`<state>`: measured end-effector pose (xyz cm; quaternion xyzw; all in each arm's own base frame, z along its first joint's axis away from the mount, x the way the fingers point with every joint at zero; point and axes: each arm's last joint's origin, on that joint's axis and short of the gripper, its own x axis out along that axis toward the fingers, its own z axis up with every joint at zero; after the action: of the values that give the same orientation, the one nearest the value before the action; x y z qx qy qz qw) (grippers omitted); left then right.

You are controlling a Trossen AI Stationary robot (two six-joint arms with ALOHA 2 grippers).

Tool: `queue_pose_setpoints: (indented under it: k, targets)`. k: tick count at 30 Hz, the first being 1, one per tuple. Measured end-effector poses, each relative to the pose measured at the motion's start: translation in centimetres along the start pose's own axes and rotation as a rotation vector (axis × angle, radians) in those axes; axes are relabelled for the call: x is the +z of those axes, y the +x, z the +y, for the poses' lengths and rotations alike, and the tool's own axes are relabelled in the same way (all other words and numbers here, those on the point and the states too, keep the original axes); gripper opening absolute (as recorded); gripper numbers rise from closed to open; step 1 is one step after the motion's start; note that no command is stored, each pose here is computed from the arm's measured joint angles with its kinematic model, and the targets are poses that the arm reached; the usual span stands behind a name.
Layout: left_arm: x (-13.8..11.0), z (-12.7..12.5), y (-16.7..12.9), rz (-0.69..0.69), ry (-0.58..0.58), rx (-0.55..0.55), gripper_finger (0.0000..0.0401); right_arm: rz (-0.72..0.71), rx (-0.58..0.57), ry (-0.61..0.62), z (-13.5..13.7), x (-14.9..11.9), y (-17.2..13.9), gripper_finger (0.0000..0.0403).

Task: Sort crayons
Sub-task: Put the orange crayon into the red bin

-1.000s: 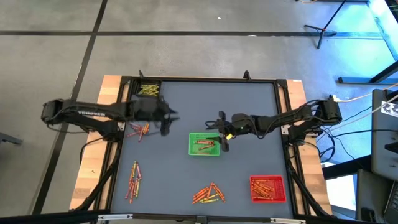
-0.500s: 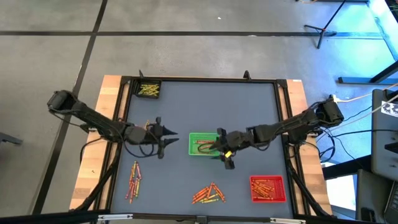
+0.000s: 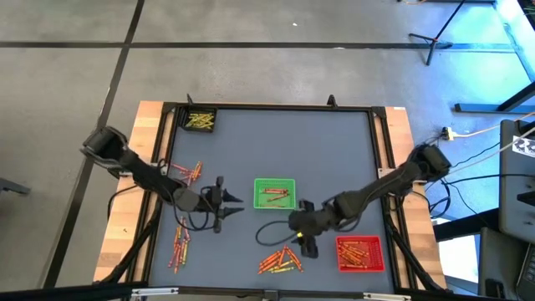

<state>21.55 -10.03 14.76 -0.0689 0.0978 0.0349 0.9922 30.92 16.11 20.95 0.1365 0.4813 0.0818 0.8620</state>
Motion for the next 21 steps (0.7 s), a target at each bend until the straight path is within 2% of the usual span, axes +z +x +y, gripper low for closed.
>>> queue_pose_setpoints:
  k: [5, 9, 12, 21]
  targets:
    - [-1.3, -1.6, 0.3, 0.011, 0.009, -0.059, 0.011, 0.188, -0.051, 0.187, 1.5, -0.8, 1.9, 0.0207]
    - [-0.9, -2.4, 0.8, -0.002, 0.012, -0.075, 0.011, 0.244, -0.103, 0.293, 2.4, -1.3, 3.8, 0.0207]
    - [-0.5, -2.6, 1.0, -0.014, 0.023, -0.074, 0.011, 0.249, -0.102, 0.319, 3.3, -1.3, 5.0, 0.0207]
    - [-0.1, -2.8, 1.2, -0.027, 0.014, -0.075, 0.011, 0.278, -0.169, 0.341, 3.5, -1.0, 7.5, 0.0207]
